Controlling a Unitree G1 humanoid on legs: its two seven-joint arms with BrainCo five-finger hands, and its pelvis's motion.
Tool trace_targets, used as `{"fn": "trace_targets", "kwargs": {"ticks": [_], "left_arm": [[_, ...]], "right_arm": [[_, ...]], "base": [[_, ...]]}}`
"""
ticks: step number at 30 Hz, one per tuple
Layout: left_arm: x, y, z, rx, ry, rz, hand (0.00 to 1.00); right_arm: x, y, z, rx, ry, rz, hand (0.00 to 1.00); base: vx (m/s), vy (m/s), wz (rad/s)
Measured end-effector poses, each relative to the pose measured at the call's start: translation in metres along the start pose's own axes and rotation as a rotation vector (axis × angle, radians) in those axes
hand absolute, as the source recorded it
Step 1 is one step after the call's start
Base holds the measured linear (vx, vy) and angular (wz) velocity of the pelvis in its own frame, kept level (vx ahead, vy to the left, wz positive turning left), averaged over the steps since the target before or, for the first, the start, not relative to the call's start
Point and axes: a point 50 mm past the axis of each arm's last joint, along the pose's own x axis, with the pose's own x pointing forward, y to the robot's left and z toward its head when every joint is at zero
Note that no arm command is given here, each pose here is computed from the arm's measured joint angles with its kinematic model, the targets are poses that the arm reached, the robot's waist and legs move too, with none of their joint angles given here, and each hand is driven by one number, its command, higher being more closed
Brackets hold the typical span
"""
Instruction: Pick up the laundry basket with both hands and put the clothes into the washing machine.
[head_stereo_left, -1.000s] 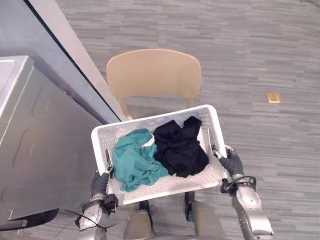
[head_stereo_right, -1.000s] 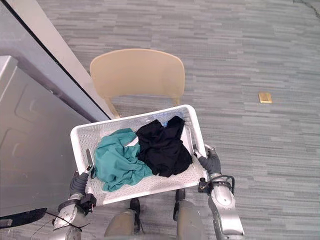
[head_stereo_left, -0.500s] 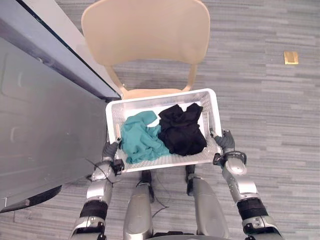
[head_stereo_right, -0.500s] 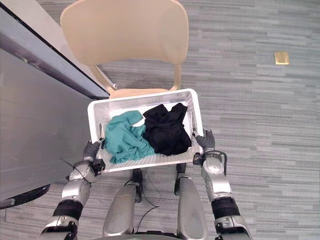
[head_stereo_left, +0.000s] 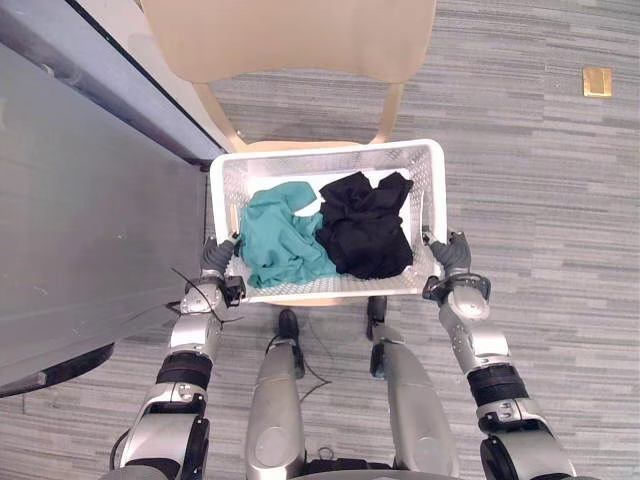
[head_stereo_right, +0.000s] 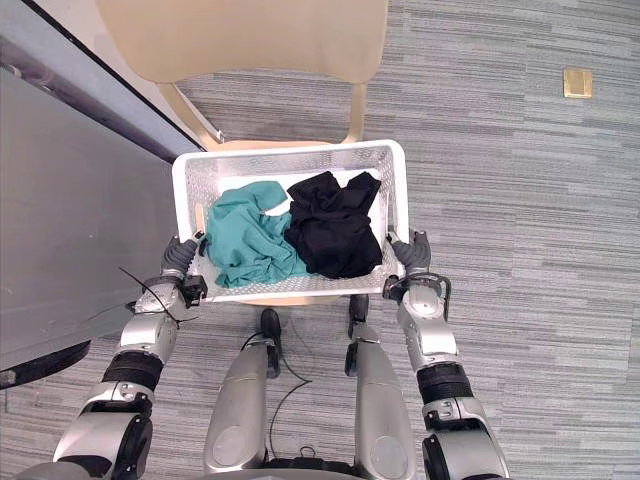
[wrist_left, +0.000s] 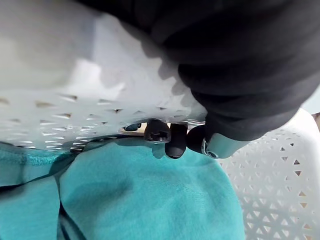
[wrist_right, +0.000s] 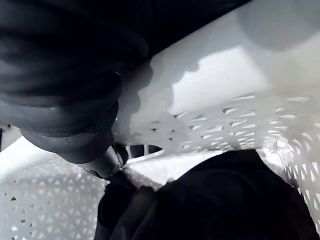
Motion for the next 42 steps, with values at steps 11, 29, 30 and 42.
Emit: {"fn": "trace_targets", "kwargs": {"ticks": [11,29,30,42], "left_arm": [[-0.002,0.005,0.003,0.003,-0.016,0.012,1.00],[0.002,0.039,0.036,-0.090,-0.134,0.216,0.00],[0.004,0.041,0.040,-0.090,-0.146,0.232,0.00],[-0.005,0.114,0.096,-0.124,-0.312,0.500,0.00]], "right_arm": [[0.003,0.007,0.006,-0.047,-0.040,0.029,1.00],[0.004,0.029,0.005,0.015,-0.024,0.122,0.00],[0.004,0.031,0.007,0.016,-0.028,0.133,0.00],[0.020,0.003,0.059,-0.088,-0.192,0.123,0.00]], "base": [[0.00,-0.009,0.04],[0.01,0.000,0.00],[0.04,-0.010,0.06],[0.02,0.002,0.02]]}}
